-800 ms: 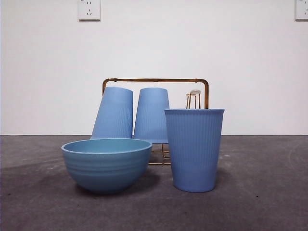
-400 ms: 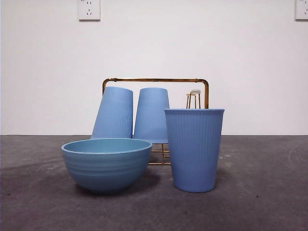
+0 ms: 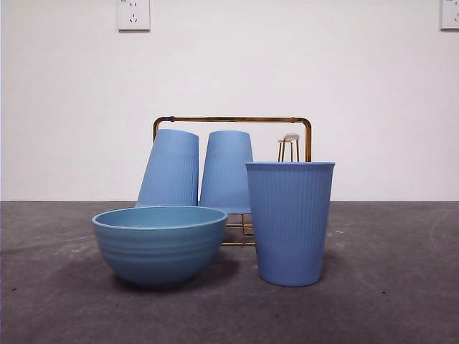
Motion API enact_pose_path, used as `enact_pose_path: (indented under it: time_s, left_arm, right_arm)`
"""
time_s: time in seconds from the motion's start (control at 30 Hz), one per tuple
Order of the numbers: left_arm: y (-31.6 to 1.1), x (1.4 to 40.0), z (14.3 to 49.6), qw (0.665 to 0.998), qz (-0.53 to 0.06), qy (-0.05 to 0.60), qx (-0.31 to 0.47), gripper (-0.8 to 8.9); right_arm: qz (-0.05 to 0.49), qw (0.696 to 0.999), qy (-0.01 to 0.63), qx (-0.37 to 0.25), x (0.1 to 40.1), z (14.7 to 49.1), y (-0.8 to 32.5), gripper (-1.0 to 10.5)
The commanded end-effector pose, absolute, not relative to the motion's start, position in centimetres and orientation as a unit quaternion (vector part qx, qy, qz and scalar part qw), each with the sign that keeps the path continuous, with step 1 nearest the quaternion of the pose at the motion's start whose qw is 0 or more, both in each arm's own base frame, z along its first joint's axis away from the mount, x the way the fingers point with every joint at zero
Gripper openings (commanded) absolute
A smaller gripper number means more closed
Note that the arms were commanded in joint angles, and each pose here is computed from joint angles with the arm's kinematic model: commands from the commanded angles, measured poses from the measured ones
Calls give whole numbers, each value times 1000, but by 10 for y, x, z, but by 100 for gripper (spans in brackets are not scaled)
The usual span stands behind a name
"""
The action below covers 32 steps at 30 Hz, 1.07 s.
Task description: Right arm lift cup from the cupboard, then place it on the right of the bowl
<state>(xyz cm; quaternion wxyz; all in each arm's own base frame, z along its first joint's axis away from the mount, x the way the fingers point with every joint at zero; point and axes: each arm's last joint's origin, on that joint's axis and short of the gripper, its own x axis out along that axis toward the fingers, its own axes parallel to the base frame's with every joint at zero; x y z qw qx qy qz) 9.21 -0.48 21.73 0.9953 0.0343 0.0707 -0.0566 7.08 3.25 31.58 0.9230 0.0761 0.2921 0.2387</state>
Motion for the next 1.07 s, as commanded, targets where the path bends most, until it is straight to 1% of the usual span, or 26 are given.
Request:
enact_pose_path:
  time_s: [0.03, 0.07, 0.13, 0.37, 0.5, 0.7, 1.07]
  left_arm:
    - [1, 97, 188, 996, -21, 81, -43, 7]
    - [3, 98, 180, 995, -12, 86, -55, 7]
    - [4, 98, 169, 994, -5, 94, -56, 7]
    - [4, 99, 147, 993, -3, 108, -53, 7]
    - [4, 98, 148, 993, -4, 104, -50, 7]
    - [4, 96, 155, 997, -6, 62, -46, 7]
    - [4, 96, 155, 997, -6, 63, -46, 7]
  right_arm:
    - [244, 925, 283, 72, 70, 320, 33, 27]
    - [243, 925, 282, 72, 70, 320, 33, 27]
    - [244, 925, 283, 72, 70, 320, 33, 27]
    - [243, 925, 283, 72, 70, 320, 33, 27]
    - [243, 925, 282, 72, 70, 320, 33, 27]
    - [243, 925, 282, 72, 70, 320, 33, 27]
    - [244, 925, 282, 72, 70, 320, 33, 27]
